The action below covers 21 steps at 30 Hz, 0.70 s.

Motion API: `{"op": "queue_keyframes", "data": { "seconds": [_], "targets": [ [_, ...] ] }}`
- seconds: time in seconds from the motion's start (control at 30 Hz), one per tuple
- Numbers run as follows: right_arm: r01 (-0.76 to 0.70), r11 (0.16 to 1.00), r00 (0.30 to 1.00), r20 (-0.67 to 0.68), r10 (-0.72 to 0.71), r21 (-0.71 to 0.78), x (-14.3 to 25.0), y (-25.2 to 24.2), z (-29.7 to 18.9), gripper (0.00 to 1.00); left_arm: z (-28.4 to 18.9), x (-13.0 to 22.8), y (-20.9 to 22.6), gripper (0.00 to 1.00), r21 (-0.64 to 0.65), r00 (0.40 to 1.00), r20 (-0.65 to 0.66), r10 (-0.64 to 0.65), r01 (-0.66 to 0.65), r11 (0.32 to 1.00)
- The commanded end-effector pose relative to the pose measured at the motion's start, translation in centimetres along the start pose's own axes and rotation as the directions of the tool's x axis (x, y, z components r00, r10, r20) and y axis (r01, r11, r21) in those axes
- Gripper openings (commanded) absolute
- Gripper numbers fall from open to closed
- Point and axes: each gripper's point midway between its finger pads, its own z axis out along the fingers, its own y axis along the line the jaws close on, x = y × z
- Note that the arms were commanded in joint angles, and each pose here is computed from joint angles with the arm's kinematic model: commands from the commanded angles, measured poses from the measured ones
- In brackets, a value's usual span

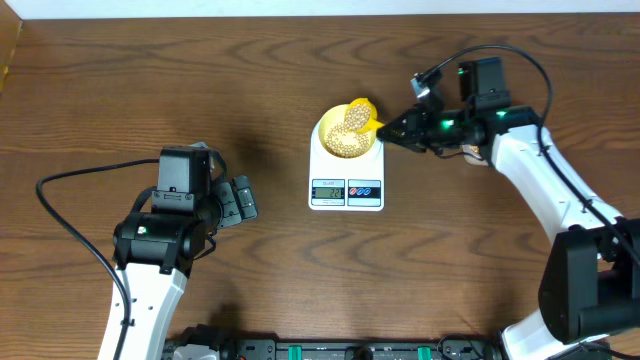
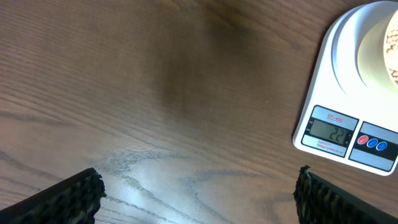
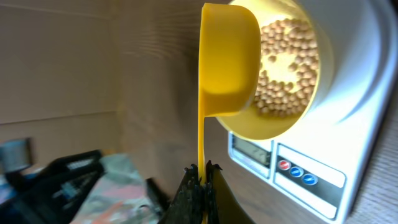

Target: Scoop item into bowl and weigh 50g on scale

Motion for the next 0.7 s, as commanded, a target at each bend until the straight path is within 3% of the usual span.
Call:
{"op": "queue_keyframes", "data": {
  "seconds": [0.0,0.33,0.5,0.67],
  "targets": [
    [0.056,0.992,0.998,0.019,-0.059,0.109,0.0,-1.3,1.2,0.01,0.1,0.0,0.5,1.0,-0.021,1.0,0.001,0.004,-0.004,1.0],
    [0.29,0.925,0.955,-0.014,-0.295,0.247,0.5,-1.1,2.5,0.01,0.1,0.0,0.5,1.0,-0.021,1.0,0.001,0.004,-0.004,1.0],
    [0.337,0.873,0.934,-0.006,-0.358,0.352,0.2,-0.8,1.8,0.01,0.1,0.0,0.5,1.0,-0.021,1.0,0.001,0.004,-0.004,1.0],
    [0.351,0.865,0.925,0.01,-0.38,0.358,0.1,0.1,1.3,0.01,0.1,0.0,0.5,1.0,-0.021,1.0,0.001,0.004,-0.004,1.0]
  ]
}}
